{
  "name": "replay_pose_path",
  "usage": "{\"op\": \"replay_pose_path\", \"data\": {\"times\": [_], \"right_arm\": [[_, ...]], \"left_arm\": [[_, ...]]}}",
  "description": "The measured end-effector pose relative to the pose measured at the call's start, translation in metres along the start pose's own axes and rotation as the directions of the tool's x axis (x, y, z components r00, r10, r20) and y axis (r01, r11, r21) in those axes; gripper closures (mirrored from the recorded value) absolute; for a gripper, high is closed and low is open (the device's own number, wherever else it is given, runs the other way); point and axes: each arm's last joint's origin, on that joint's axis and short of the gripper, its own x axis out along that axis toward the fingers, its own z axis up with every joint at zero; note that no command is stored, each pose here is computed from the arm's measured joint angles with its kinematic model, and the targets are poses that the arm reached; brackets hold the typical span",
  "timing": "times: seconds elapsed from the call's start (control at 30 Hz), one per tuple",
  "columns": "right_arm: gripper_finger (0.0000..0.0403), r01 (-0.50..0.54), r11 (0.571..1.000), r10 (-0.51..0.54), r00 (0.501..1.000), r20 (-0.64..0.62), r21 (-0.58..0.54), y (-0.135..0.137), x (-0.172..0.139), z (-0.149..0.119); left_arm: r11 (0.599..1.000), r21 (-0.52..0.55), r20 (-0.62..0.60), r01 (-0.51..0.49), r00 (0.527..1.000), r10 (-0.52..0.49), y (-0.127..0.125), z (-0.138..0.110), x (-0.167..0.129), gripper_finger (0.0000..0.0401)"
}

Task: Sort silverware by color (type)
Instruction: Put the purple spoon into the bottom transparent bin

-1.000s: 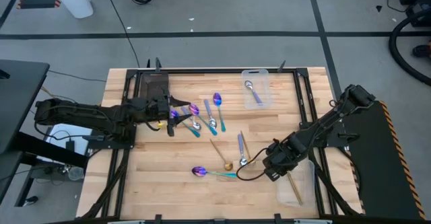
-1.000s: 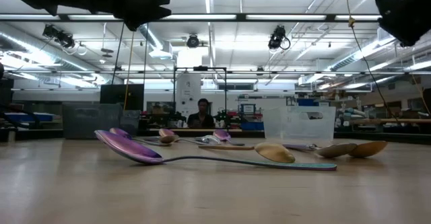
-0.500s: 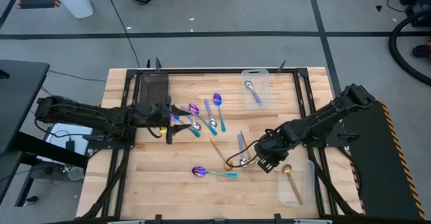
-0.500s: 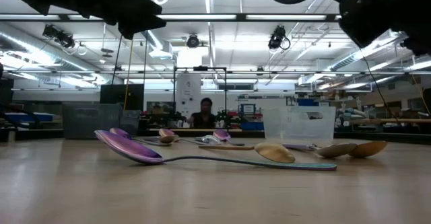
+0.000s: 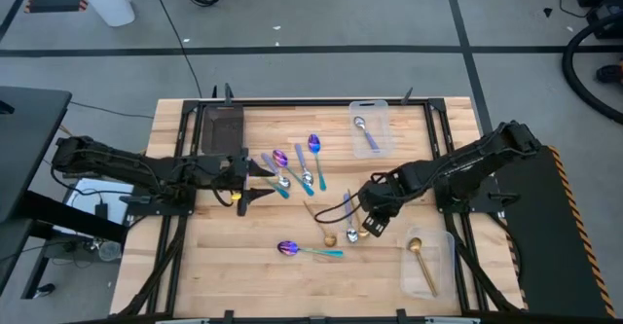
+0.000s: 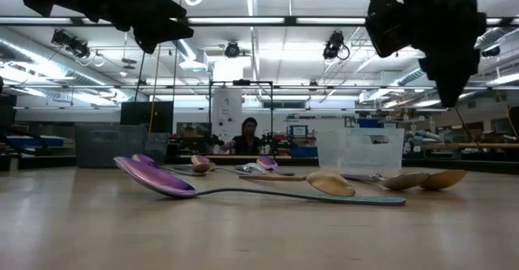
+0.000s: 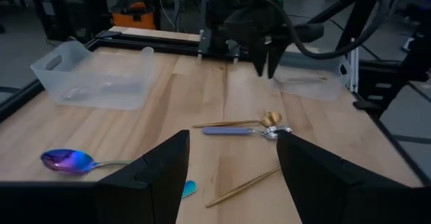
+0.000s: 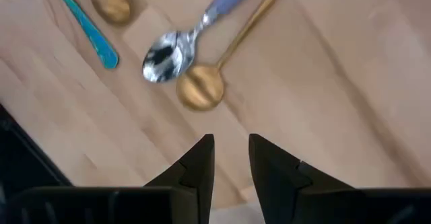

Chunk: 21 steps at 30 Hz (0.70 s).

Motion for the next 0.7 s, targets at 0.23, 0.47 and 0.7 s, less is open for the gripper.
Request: {"op": "replay_pose_path", "data": {"times": [0.23,0.47,0.7], "right_arm": [[0.0300,-0.014,0.993,0.027,0.993,0.118,-0.113,0.001,-0.002,0.013],[0.0300,-0.014,0.954,0.098,0.959,0.267,-0.299,0.008,-0.005,0.027],[0.0300,0.037,0.889,0.145,0.923,0.357,-0.456,0.014,-0.006,0.037]], "left_arm": [[0.999,-0.042,-0.015,-0.002,1.000,0.001,0.000,-0.001,0.000,0.0170],[0.997,-0.082,-0.023,-0.005,1.000,0.003,0.000,-0.002,0.000,0.0170],[0.988,-0.154,-0.046,-0.012,0.999,0.005,0.000,-0.005,0.000,0.0170]]}}
